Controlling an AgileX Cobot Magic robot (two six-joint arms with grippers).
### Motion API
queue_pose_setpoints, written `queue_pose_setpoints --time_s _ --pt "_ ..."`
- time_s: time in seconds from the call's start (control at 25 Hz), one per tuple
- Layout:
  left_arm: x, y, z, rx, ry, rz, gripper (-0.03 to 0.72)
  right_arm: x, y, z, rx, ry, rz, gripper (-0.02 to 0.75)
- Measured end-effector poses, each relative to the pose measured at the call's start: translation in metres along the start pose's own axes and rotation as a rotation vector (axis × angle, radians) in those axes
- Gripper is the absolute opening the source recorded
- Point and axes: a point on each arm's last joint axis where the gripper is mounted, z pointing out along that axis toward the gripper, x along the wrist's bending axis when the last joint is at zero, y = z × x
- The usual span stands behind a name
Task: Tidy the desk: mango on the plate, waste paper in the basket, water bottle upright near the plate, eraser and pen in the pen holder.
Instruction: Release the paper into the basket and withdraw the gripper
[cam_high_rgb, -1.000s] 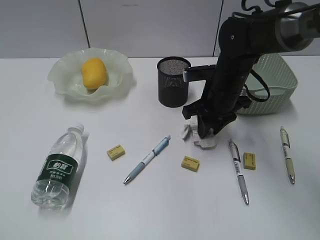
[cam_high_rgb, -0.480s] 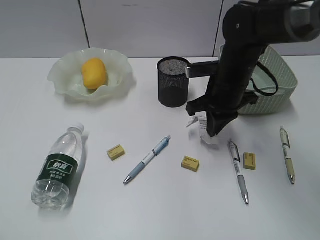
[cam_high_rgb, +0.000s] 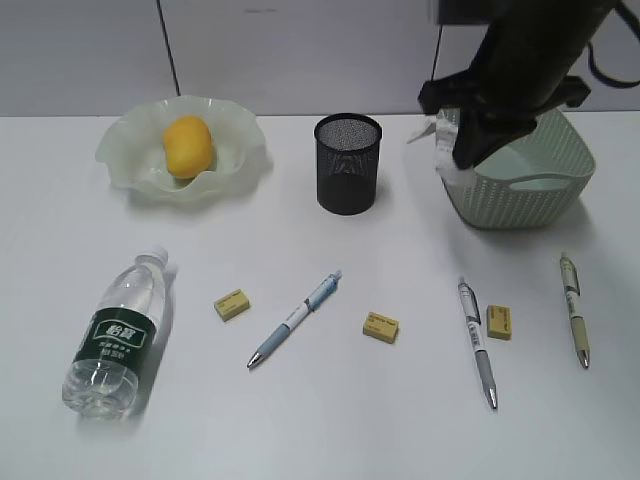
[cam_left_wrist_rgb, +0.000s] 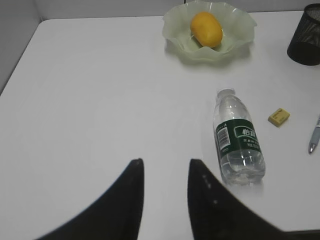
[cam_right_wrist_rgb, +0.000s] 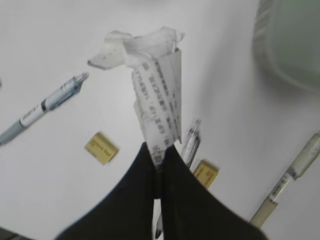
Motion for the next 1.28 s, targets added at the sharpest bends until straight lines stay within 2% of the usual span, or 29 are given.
queue_pose_setpoints --time_s 0.16,0.36,0.52,0.68,0.72,0.8,1.0,1.12,1.28 --pt "0.000 0.000 0.000 0.000 0.000 0.000 0.235 -0.032 0.022 -0.025 -0.127 -0.030 0.079 0.014" --pt "0.000 0.000 0.000 0.000 0.000 0.000 0.235 -0.076 0.036 -0.048 -0.260 -0.111 0.161 0.014" --pt "0.000 0.000 0.000 0.000 0.000 0.000 0.235 -0.106 0.037 -0.047 -0.277 -0.146 0.221 0.014" --pt "0.000 0.000 0.000 0.000 0.000 0.000 0.235 -0.124 0.037 -0.029 -0.242 -0.178 0.241 0.039" --pt "0.000 0.000 0.000 0.000 0.000 0.000 0.235 -0.125 0.038 -0.026 -0.240 -0.180 0.240 0.062" --pt "0.000 0.000 0.000 0.000 0.000 0.000 0.235 -0.126 0.040 -0.020 -0.243 -0.181 0.240 0.166" --pt "0.000 0.000 0.000 0.000 0.001 0.001 0.235 -0.127 0.042 -0.017 -0.251 -0.182 0.241 0.533" --pt "0.000 0.000 0.000 0.000 0.001 0.001 0.235 -0.127 0.041 -0.016 -0.247 -0.181 0.242 0.589" --pt "0.000 0.000 0.000 0.000 0.001 0.001 0.235 -0.125 0.035 -0.021 -0.196 -0.179 0.246 0.562"
